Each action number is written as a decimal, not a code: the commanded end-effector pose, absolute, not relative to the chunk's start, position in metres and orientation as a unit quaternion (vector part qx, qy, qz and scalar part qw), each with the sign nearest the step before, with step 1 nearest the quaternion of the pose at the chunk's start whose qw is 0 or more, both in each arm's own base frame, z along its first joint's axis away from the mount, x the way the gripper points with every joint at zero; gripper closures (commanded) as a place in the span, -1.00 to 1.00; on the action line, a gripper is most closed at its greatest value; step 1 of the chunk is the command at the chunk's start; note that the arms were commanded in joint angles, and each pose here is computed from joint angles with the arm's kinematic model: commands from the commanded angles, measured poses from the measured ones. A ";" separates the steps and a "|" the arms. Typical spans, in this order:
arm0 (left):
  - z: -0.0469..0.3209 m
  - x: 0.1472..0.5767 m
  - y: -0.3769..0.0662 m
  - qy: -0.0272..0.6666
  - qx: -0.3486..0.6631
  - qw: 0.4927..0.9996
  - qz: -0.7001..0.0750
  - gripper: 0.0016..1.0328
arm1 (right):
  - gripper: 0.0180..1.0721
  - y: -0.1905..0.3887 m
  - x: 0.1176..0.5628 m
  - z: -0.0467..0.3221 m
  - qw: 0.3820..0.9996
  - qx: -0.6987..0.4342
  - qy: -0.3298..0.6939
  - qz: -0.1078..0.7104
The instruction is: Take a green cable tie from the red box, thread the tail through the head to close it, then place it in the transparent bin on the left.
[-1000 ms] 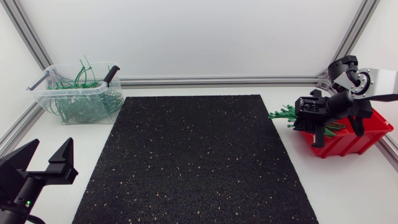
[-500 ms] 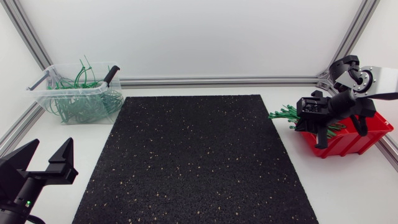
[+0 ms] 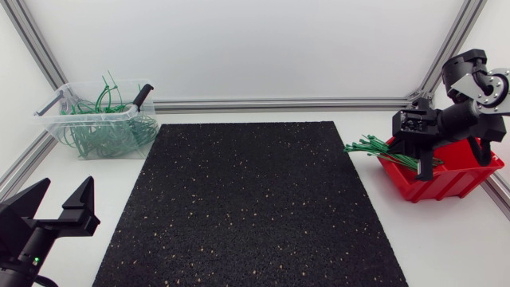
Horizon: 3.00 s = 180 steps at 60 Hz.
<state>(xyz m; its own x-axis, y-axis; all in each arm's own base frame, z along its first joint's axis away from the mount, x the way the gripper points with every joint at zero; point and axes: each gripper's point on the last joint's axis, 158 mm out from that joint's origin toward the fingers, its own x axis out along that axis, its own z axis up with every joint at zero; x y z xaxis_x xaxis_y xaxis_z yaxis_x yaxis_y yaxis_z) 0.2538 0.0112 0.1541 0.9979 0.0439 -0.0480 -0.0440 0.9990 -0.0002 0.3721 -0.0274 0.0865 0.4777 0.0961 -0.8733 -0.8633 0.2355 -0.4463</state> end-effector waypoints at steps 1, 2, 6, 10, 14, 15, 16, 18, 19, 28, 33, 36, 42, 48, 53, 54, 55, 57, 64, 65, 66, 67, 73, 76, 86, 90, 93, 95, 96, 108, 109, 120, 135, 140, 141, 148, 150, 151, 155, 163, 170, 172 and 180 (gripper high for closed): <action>0.132 0.254 0.014 0.049 -0.003 0.998 0.028 -0.92 | 0.89 -0.026 0.364 0.103 0.688 -0.530 0.359 0.341; 0.132 0.254 0.014 0.049 -0.004 0.998 0.029 -0.92 | 0.89 -0.026 0.364 0.107 0.690 -0.532 0.356 0.338; 0.132 0.254 0.016 0.048 -0.004 0.998 0.031 -0.92 | 0.89 -0.022 0.360 0.122 0.697 -0.532 0.348 0.331; 0.133 0.254 0.018 0.047 -0.004 0.998 0.035 -0.92 | 0.89 -0.016 0.358 0.138 0.709 -0.525 0.340 0.326; 0.134 0.254 0.017 0.045 -0.004 0.998 0.035 -0.92 | 0.89 -0.004 0.356 0.159 0.727 -0.513 0.320 0.325; 0.134 0.254 0.017 0.044 -0.004 0.998 0.035 -0.92 | 0.89 -0.001 0.355 0.165 0.732 -0.510 0.314 0.325; 0.135 0.254 0.017 0.041 -0.004 0.999 0.034 -0.92 | 0.89 0.002 0.353 0.171 0.736 -0.507 0.310 0.324; 0.136 0.254 0.017 0.038 -0.003 0.999 0.034 -0.92 | 0.89 0.006 0.350 0.177 0.739 -0.505 0.306 0.325; 0.136 0.254 0.016 0.038 -0.003 0.999 0.033 -0.92 | 0.89 0.010 0.348 0.181 0.741 -0.502 0.303 0.328; 0.145 0.253 0.015 0.033 -0.005 0.999 0.030 -0.92 | 0.89 0.036 0.330 0.213 0.759 -0.487 0.279 0.330; 0.157 0.252 0.011 0.026 -0.010 0.999 0.022 -0.89 | 0.89 0.056 0.321 0.237 0.775 -0.473 0.258 0.330; 0.163 0.251 0.008 0.022 -0.015 0.999 0.017 -0.89 | 0.89 0.068 0.312 0.250 0.782 -0.458 0.255 0.336; 0.173 0.251 0.005 0.030 -0.029 0.999 0.012 -0.89 | 0.89 0.092 0.300 0.278 0.808 -0.420 0.236 0.339; 0.178 0.255 0.002 0.057 -0.044 0.997 0.008 -0.90 | 0.89 0.113 0.288 0.292 0.822 -0.380 0.238 0.351; 0.184 0.258 0.001 0.077 -0.059 0.995 0.006 -0.90 | 0.89 0.130 0.277 0.290 0.823 -0.360 0.251 0.360; 0.185 0.258 0.000 0.081 -0.063 0.995 0.004 -0.90 | 0.89 0.135 0.275 0.291 0.825 -0.355 0.252 0.361; 0.186 0.258 -0.002 0.085 -0.065 0.994 0.000 -0.90 | 0.89 0.140 0.273 0.291 0.825 -0.350 0.253 0.363; 0.188 0.258 -0.006 0.091 -0.072 0.993 -0.009 -0.90 | 0.89 0.146 0.270 0.293 0.830 -0.336 0.256 0.365; 0.201 0.256 -0.016 0.101 -0.092 0.990 -0.032 -0.90 | 0.89 0.162 0.265 0.299 0.848 -0.276 0.271 0.362; 0.202 0.257 -0.017 0.103 -0.094 0.990 -0.034 -0.90 | 0.89 0.164 0.264 0.300 0.850 -0.270 0.274 0.360; 0.202 0.258 -0.018 0.105 -0.095 0.989 -0.036 -0.90 | 0.89 0.166 0.264 0.300 0.853 -0.263 0.276 0.356; 0.202 0.258 -0.019 0.108 -0.096 0.989 -0.038 -0.90 | 0.89 0.169 0.263 0.301 0.856 -0.254 0.278 0.353; 0.201 0.262 -0.029 0.126 -0.102 0.985 -0.055 -0.90 | 0.89 0.182 0.259 0.292 0.857 -0.255 0.292 0.341; 0.200 0.264 -0.037 0.134 -0.105 0.983 -0.067 -0.90 | 0.89 0.189 0.255 0.284 0.854 -0.252 0.300 0.343; 0.204 0.269 -0.069 0.163 -0.107 0.973 -0.119 -0.91 | 0.89 0.209 0.250 0.260 0.856 -0.220 0.332 0.330; 0.206 0.274 -0.078 0.168 -0.105 0.971 -0.131 -0.91 | 0.89 0.219 0.248 0.255 0.856 -0.207 0.338 0.332; 0.208 0.276 -0.084 0.173 -0.103 0.969 -0.140 -0.91 | 0.89 0.224 0.249 0.253 0.859 -0.196 0.342 0.327; 0.211 0.277 -0.088 0.175 -0.102 0.968 -0.145 -0.91 | 0.89 0.228 0.249 0.252 0.858 -0.192 0.344 0.329; 0.210 0.278 -0.090 0.178 -0.102 0.967 -0.149 -0.91 | 0.89 0.230 0.249 0.252 0.859 -0.190 0.343 0.328; 0.219 0.281 -0.119 0.193 -0.092 0.958 -0.191 -0.89 | 0.89 0.250 0.248 0.242 0.863 -0.146 0.362 0.320; 0.219 0.281 -0.122 0.196 -0.091 0.957 -0.195 -0.89 | 0.89 0.251 0.249 0.242 0.865 -0.139 0.362 0.318; 0.217 0.283 -0.150 0.212 -0.083 0.945 -0.236 -0.90 | 0.89 0.263 0.255 0.235 0.873 -0.093 0.370 0.305; 0.223 0.278 -0.190 0.230 -0.082 0.920 -0.307 -0.89 | 0.89 0.275 0.273 0.232 0.879 -0.048 0.381 0.283; 0.229 0.273 -0.202 0.238 -0.092 0.906 -0.339 -0.88 | 0.89 0.280 0.277 0.231 0.879 -0.039 0.381 0.284; 0.230 0.271 -0.206 0.240 -0.096 0.901 -0.348 -0.88 | 0.89 0.281 0.278 0.231 0.879 -0.038 0.381 0.284; 0.235 0.265 -0.221 0.257 -0.119 0.879 -0.383 -0.88 | 0.89 0.286 0.284 0.229 0.880 -0.020 0.383 0.278; 0.235 0.264 -0.226 0.266 -0.130 0.871 -0.393 -0.88 | 0.89 0.286 0.286 0.229 0.881 -0.015 0.384 0.277; 0.236 0.264 -0.228 0.268 -0.133 0.868 -0.397 -0.88 | 0.89 0.286 0.287 0.229 0.881 -0.009 0.386 0.274; 0.236 0.265 -0.234 0.270 -0.135 0.864 -0.403 -0.88 | 0.89 0.286 0.291 0.228 0.881 0.010 0.392 0.265; 0.231 0.264 -0.248 0.270 -0.134 0.857 -0.419 -0.90 | 0.89 0.288 0.297 0.233 0.885 0.041 0.387 0.255; 0.231 0.259 -0.259 0.259 -0.138 0.851 -0.436 -0.90 | 0.89 0.289 0.300 0.237 0.887 0.056 0.382 0.254; 0.230 0.258 -0.262 0.259 -0.137 0.849 -0.439 -0.90 | 0.89 0.290 0.300 0.238 0.887 0.061 0.381 0.253; 0.229 0.259 -0.270 0.260 -0.143 0.842 -0.450 -0.80 | 0.89 0.293 0.302 0.239 0.888 0.068 0.379 0.253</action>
